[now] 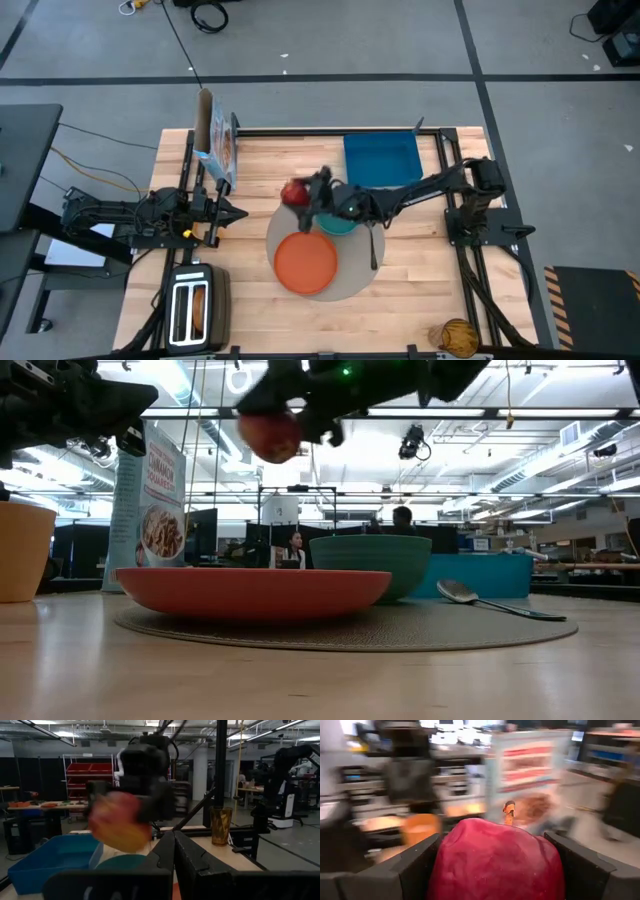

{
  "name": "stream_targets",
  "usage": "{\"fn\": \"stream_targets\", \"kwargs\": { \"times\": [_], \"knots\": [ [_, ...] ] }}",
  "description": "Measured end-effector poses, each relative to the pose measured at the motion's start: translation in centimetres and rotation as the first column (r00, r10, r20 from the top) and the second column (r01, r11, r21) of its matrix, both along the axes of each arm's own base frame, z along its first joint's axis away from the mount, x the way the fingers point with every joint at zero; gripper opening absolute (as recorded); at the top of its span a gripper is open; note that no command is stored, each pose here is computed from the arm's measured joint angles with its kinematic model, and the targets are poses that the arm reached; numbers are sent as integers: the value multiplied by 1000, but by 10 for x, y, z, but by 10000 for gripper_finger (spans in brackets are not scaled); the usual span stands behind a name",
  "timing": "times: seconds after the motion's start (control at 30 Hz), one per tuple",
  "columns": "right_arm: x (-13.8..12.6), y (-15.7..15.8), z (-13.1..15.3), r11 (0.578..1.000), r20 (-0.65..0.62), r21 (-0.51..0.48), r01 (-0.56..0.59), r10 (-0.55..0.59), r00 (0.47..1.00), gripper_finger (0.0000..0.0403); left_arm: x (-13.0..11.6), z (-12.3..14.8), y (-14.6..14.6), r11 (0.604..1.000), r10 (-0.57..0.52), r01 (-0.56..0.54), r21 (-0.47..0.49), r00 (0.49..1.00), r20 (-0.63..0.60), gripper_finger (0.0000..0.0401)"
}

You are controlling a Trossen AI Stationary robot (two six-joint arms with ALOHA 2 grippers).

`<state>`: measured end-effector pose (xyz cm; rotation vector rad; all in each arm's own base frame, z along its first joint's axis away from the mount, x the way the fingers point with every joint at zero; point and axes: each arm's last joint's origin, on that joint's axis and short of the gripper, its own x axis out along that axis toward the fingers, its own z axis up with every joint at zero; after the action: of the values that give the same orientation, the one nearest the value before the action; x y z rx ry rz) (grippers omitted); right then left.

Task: Arrange a breakfast setting
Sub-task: Put the apple on top left of the round table mat

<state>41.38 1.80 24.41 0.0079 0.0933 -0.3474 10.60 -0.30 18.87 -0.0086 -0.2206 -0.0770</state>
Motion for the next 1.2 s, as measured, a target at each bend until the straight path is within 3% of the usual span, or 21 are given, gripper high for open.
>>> {"fn": "stream_targets", "kwargs": {
  "times": [0.17,0.27,0.67,0.9,1.03,1.2],
  "knots": [
    [12,4,-21,986,26,12,-167,167,986,341,-2,7,0,994,25,-34,104,996,84,9],
    [16,7,-32,974,0,-4,-226,226,974,340,-3,10,0,995,23,-34,93,994,111,9],
    [16,14,-36,948,-53,-133,-289,284,957,340,0,8,0,1000,7,-9,24,996,87,9],
    [17,12,-31,930,-45,-232,-286,284,958,339,15,7,0,1000,-10,12,-25,997,71,9],
    [17,11,-30,926,-43,-235,-294,293,955,339,26,3,-1,999,-15,17,-34,998,59,10],
    [17,11,-30,920,-40,-235,-315,314,949,340,39,-5,-1,997,-24,25,-67,1000,17,54]
  ]
}}
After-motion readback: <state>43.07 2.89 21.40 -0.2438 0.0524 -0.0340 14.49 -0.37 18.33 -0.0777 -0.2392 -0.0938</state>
